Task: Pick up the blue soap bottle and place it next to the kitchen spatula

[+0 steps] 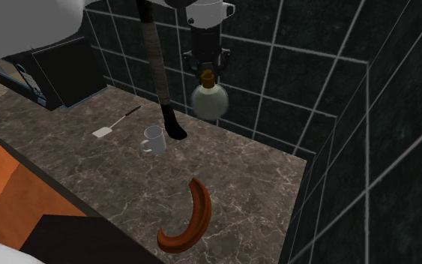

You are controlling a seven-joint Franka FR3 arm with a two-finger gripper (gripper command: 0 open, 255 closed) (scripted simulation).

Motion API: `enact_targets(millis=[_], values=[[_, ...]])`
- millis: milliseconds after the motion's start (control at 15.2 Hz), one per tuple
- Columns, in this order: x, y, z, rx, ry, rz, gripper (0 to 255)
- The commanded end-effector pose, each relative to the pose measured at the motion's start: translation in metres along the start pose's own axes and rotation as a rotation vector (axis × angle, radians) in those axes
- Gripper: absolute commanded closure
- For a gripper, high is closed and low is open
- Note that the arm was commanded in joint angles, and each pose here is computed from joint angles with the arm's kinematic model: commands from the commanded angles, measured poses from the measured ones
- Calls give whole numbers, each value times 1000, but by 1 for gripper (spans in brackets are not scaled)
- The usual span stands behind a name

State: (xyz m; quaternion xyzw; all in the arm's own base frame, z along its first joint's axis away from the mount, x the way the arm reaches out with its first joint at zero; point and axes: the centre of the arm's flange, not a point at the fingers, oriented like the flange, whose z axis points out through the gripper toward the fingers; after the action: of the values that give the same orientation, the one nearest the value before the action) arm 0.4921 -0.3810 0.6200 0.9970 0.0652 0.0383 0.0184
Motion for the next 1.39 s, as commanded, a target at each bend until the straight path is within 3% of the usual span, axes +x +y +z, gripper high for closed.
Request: enact_targets(millis=[0,1320], values=[[0,-29,-3,0,-1,0,255],[13,-292,-14,0,-1,0,255]])
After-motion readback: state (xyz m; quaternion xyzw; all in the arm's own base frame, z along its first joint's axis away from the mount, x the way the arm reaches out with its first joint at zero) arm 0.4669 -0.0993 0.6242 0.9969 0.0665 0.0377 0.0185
